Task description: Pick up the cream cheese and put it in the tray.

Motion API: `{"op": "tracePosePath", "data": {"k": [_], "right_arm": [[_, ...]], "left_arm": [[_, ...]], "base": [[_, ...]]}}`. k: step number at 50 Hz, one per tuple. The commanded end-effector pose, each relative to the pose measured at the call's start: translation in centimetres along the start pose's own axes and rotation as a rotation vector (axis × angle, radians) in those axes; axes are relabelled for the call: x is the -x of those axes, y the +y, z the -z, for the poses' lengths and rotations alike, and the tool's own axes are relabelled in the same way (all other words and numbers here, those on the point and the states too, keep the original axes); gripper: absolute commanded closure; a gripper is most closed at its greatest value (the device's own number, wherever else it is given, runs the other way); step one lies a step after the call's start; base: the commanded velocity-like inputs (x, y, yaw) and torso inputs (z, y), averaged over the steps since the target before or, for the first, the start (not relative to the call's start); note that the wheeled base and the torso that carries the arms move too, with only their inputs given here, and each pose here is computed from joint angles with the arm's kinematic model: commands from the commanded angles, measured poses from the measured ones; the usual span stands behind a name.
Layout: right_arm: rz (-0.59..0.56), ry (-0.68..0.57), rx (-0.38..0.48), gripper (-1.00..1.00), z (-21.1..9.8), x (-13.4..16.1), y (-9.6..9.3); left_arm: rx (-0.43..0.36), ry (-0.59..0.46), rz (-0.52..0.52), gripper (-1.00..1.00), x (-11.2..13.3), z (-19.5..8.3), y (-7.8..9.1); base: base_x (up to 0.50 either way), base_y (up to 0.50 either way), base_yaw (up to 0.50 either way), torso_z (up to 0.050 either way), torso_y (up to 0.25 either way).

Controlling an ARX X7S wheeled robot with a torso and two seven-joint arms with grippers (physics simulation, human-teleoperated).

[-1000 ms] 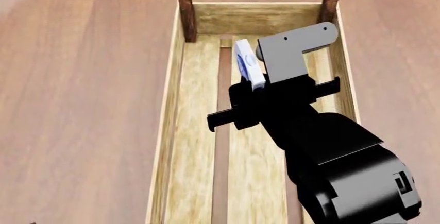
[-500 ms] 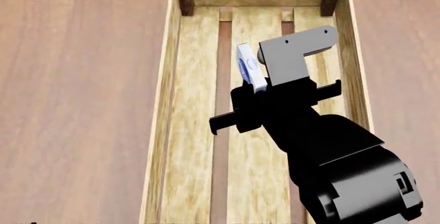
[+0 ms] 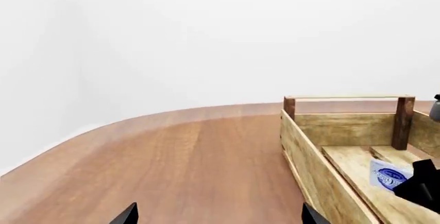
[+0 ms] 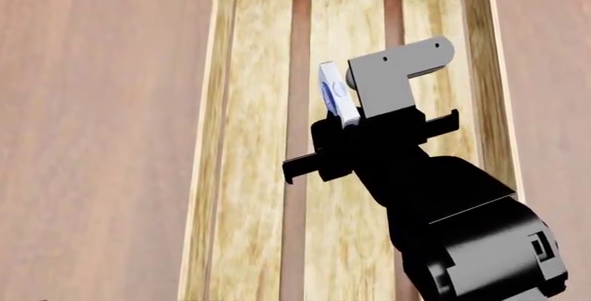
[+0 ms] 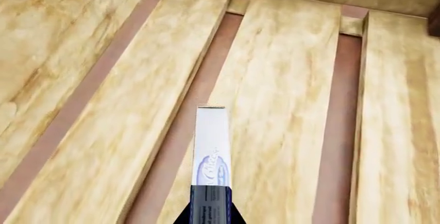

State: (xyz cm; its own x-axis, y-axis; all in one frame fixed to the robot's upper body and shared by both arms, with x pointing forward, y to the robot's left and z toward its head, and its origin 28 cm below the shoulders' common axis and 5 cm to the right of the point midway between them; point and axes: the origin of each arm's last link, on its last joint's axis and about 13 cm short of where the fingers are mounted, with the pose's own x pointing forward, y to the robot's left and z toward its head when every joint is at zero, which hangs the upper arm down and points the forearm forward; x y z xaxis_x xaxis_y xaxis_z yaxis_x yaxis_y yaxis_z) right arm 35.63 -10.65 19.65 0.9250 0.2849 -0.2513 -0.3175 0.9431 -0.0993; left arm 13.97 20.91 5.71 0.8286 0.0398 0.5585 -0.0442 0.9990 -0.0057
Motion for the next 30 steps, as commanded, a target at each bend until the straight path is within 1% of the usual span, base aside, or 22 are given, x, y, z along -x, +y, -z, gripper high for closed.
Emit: {"op": "tracePosePath", "data": {"k": [1,12,14,30], "right_arm": [[0.002,-0.008,0.011,1.00,-0.29,0.02,0.00],[0.002,0.011,0.013,1.00,0.04,-0.29,0.03],[0.002,0.009,0.014,1.00,0.00,-0.24,0.03],[0.012,0.012,0.023,1.00,-0.03,-0.18,-0.01]], "left_arm": [[0.001,-0.001,0.000,-1.00,-0.01,0.03,0.04],[0.006,-0.008,0.000,-1.00,0.00,0.02,0.09],[0.019,-0.007,0.002,-1.00,0.00,-0.02,0.12],[0.009,-0.006,0.000,-1.00,0.00,-0.08,0.05]], "base": [[0.00,0.00,0.00,0.000,-0.109],[0.01,0.00,0.00,0.000,-0.104],[0.02,0.00,0.00,0.000,0.000],[0.00,0.00,0.00,0.000,0.000]]}}
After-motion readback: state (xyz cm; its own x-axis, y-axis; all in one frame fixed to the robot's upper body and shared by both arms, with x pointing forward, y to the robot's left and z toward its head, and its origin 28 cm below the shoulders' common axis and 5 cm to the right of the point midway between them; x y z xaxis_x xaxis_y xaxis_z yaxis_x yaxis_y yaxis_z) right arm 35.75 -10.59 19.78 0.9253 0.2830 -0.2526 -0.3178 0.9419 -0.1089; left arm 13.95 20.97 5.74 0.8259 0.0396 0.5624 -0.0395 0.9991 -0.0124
